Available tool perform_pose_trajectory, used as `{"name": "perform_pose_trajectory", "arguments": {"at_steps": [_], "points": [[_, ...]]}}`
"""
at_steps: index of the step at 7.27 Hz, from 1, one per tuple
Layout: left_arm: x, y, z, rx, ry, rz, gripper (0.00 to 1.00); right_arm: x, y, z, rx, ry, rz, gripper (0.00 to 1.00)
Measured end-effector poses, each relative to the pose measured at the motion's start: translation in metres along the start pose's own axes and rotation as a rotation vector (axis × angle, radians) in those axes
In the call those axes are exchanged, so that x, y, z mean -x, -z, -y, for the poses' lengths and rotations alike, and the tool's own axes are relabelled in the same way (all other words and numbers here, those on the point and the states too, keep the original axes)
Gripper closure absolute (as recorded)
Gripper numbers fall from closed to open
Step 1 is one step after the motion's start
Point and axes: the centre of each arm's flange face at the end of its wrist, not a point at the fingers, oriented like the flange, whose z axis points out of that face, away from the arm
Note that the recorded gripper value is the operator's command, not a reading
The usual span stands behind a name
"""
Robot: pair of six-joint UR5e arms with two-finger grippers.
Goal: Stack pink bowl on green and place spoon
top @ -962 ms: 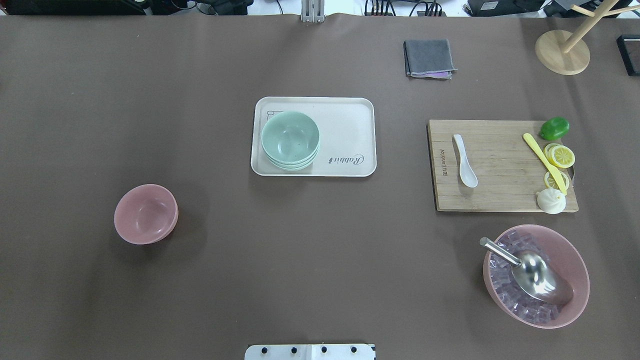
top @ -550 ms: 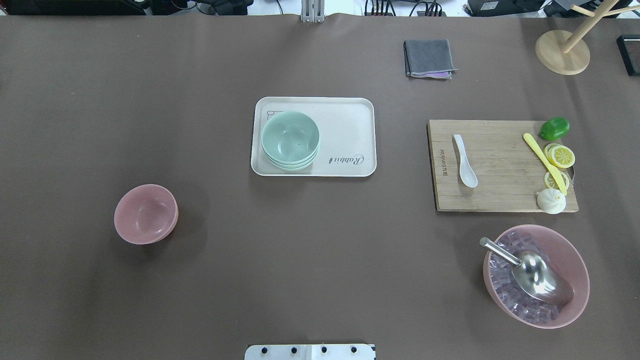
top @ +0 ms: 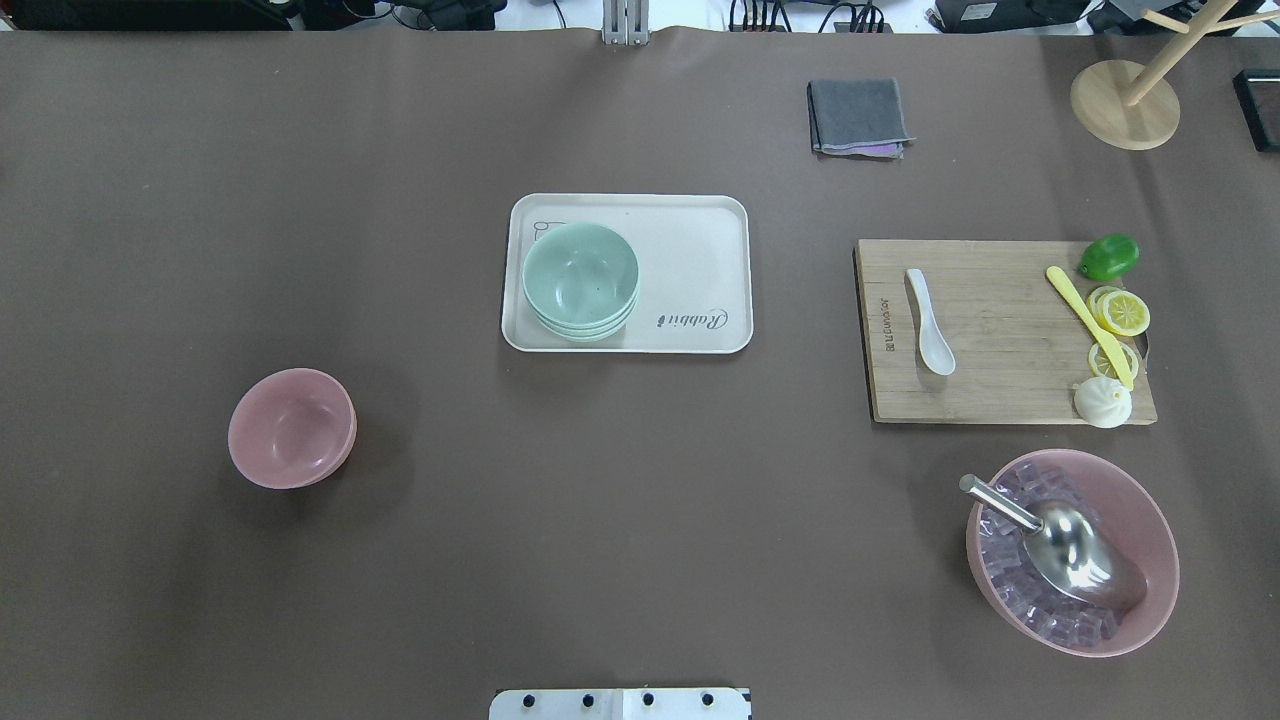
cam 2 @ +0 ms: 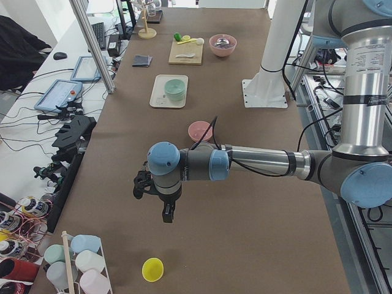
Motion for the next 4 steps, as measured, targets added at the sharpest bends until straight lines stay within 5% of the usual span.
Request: {"name": "perform_pose_trajectory", "arguments": {"at_steps": [4], "points": [[-0.0019, -0.001, 0.0012, 0.002, -0.003, -0.001, 0.02, 0.0013, 0.0004, 0.0003, -0.001, -0.001, 0.004, 0.0]]}}
